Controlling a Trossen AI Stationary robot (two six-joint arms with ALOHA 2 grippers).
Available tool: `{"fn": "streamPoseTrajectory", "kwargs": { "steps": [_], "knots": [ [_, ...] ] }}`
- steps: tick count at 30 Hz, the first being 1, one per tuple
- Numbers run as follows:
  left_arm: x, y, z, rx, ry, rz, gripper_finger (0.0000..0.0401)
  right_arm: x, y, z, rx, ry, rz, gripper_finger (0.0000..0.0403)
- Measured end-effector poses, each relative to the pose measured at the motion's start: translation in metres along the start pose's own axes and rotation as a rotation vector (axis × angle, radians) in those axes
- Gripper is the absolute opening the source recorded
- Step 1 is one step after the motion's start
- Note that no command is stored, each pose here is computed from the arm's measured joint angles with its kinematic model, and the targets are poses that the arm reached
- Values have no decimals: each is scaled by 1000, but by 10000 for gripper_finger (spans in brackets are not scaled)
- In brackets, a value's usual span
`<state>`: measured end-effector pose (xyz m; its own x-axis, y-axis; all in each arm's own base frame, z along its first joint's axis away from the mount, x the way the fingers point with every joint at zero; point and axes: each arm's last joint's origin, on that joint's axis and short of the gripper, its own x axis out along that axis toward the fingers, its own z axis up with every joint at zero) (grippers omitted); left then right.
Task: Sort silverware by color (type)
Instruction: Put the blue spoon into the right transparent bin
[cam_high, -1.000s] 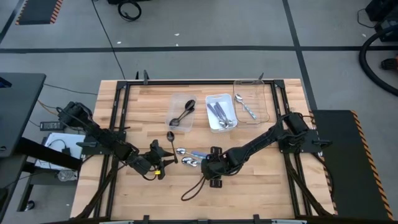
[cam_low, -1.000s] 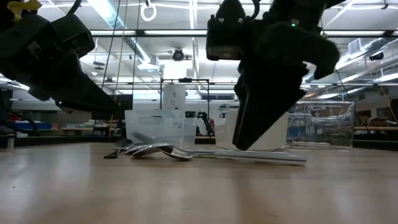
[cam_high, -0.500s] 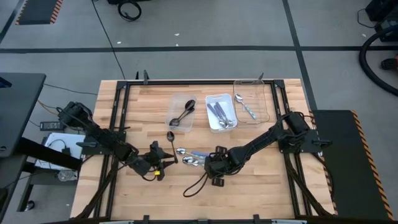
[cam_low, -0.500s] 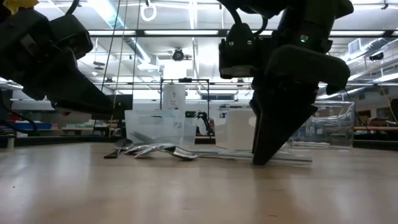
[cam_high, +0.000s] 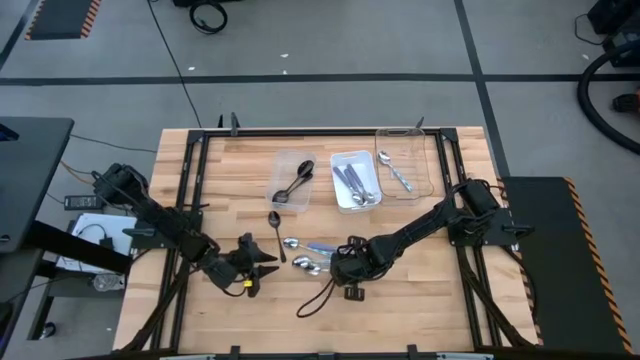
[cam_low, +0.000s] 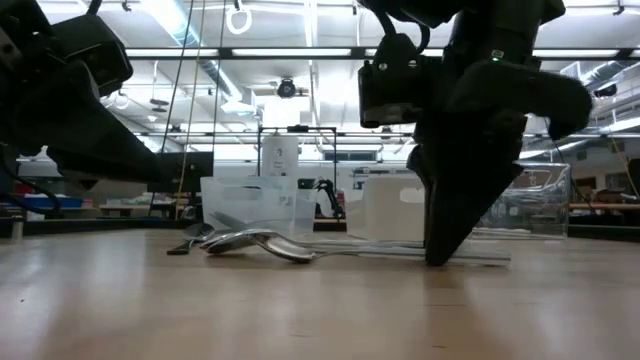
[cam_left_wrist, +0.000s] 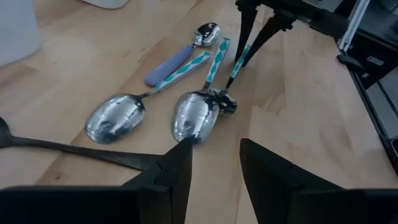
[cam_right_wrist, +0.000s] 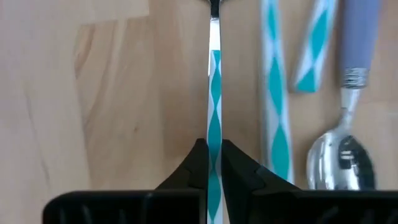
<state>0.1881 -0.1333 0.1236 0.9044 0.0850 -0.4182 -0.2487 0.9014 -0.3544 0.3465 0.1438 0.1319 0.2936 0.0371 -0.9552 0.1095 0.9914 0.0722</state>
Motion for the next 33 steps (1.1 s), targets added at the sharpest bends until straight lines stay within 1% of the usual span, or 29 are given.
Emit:
{"fn": "streamPoseTrajectory", "kwargs": {
  "steps": [2,6,12,15,20,26,30,33],
  "knots": [
    [0,0,0,2,-2,1,141,-3,1,0,-30,24,32,26],
    [0,0,0,2,-7,5,141,-10,4,-1,-65,59,61,31],
    [0,0,1,28,-26,17,141,-23,3,2,-60,33,58,33],
    [1,1,3,67,-44,26,141,-31,2,2,-34,23,44,33],
    [6,3,12,125,-86,41,141,-52,-3,1,16,-17,-10,33],
    [10,5,20,189,-130,50,141,-87,-13,-5,90,-72,-117,33],
    [12,6,24,236,-150,59,141,-110,-21,-11,115,-107,-178,33],
    [14,8,27,262,-156,72,141,-125,-26,-14,116,-133,-202,33]
  ]
}}
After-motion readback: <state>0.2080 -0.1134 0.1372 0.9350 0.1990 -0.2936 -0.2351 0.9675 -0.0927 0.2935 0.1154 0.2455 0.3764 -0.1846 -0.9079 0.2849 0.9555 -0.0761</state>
